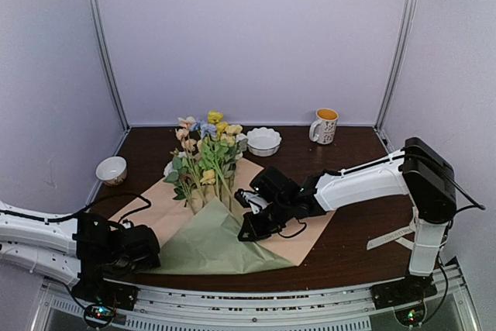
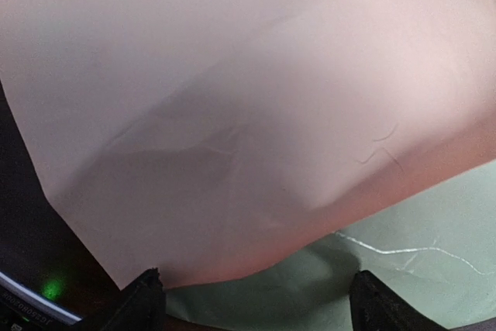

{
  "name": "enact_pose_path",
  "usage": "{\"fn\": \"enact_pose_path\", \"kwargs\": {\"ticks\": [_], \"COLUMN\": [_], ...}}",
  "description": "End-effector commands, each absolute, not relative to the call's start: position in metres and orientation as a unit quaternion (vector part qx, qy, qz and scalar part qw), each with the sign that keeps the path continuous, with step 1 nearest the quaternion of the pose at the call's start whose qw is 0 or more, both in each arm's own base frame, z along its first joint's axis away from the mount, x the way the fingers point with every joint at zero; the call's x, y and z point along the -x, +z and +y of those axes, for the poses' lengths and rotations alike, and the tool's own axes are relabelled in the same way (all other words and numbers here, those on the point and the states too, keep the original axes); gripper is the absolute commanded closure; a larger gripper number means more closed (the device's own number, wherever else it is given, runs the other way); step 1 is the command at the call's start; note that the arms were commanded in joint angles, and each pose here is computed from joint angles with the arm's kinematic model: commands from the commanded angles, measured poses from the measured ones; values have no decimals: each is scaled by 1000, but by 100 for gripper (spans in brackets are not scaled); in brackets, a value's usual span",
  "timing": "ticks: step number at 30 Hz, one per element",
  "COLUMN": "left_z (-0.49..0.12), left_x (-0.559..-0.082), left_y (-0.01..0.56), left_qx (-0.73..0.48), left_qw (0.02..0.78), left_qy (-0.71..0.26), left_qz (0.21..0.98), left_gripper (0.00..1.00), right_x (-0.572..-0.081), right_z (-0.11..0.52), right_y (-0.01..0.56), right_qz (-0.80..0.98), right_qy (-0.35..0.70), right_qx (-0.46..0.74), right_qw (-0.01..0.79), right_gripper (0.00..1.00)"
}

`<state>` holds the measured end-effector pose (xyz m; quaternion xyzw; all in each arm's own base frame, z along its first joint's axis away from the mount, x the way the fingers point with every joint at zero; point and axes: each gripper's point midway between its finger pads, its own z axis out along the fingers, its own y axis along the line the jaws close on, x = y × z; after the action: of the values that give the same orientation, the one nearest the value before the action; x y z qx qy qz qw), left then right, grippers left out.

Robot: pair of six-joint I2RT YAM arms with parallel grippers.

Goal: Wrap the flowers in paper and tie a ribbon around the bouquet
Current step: Unfold the fold line on the 1/4-folded wrapping paper.

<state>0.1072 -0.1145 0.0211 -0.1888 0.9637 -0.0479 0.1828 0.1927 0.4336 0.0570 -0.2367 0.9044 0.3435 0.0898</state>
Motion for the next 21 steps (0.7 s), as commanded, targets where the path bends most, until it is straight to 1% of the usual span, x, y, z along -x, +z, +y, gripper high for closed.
{"fn": "enact_pose_path", "kwargs": {"ticks": [1, 4, 10, 16, 21], "left_z": [-99, -97, -105, -105, -101], "left_x": [-95, -87, -76, -74, -76], "left_y": [11, 4, 2, 16, 35], "left_qx": [226, 245, 287, 315, 313], "left_qw": [154, 130, 91, 85, 94], "left_qy": [-19, -13, -32, -33, -21], "left_qz": [962, 961, 953, 945, 945], "left_gripper": [14, 14, 14, 13, 13], "right_x": [-197, -194, -190, -194, -198], "right_z": [440, 442, 441, 435, 432], "right_y": [65, 65, 69, 68, 68], "right_qz": [898, 896, 893, 898, 904], "right_qy": [357, 360, 370, 357, 347], "right_qx": [232, 234, 230, 226, 216], "right_qw": [112, 109, 109, 120, 127], "right_gripper": [100, 100, 100, 100, 100]}}
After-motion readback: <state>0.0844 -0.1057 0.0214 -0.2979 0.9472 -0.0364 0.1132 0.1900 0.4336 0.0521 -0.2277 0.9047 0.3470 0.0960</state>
